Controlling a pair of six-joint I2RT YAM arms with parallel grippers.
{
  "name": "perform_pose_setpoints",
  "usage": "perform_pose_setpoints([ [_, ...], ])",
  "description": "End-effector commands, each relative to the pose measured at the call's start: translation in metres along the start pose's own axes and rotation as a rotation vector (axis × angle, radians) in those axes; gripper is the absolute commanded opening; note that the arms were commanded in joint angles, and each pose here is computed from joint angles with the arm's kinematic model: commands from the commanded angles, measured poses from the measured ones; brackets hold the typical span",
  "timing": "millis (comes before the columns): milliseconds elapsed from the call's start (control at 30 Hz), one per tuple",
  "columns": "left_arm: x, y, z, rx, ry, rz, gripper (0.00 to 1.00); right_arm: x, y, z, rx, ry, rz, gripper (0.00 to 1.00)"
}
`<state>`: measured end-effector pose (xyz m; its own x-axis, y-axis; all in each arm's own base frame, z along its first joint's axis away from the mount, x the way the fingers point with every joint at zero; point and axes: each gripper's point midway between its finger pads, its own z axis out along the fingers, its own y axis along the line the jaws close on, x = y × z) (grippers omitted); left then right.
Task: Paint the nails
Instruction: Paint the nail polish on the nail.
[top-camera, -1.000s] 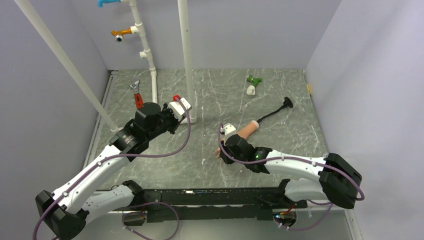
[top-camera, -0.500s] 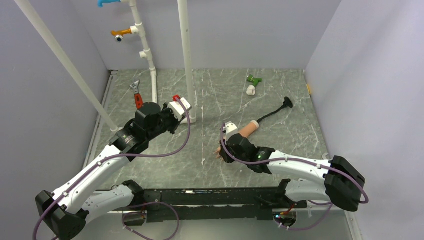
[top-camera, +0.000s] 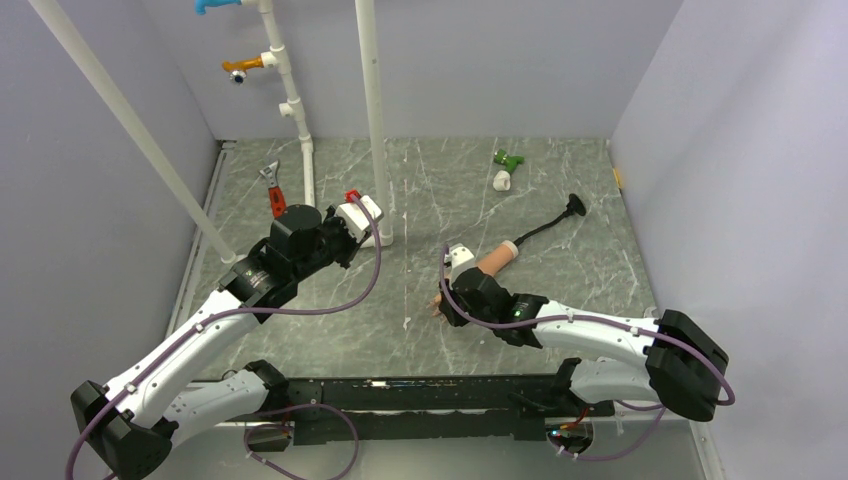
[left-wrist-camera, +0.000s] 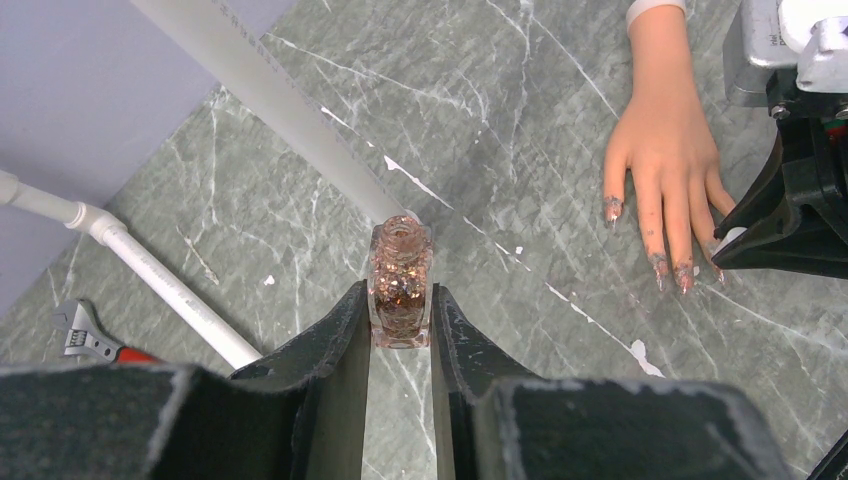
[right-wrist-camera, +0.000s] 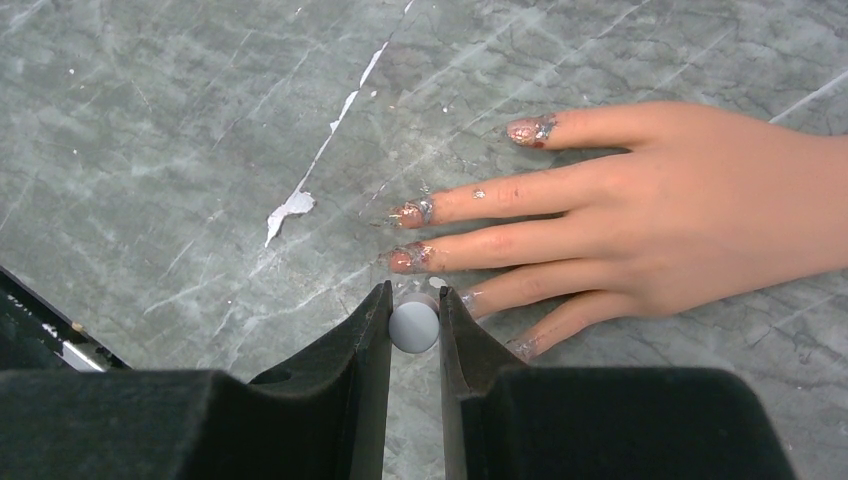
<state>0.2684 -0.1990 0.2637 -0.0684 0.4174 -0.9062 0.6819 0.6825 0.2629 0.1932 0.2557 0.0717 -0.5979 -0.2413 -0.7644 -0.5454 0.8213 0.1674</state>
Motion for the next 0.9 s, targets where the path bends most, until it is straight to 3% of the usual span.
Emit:
perform_pose_setpoints([
  [0, -0.026, 0.007, -0.007, -0.026, -0.071, 0.011, 0.00, -0.012, 0.004, 0.001, -0.007, -0.043, 0.005, 0.00],
  [867, -0.025, 0.007, -0.007, -0.025, -0.068, 0.011, 0.00, 0.002, -0.001, -0.002, -0.001, -0.012, 0.015, 0.00],
])
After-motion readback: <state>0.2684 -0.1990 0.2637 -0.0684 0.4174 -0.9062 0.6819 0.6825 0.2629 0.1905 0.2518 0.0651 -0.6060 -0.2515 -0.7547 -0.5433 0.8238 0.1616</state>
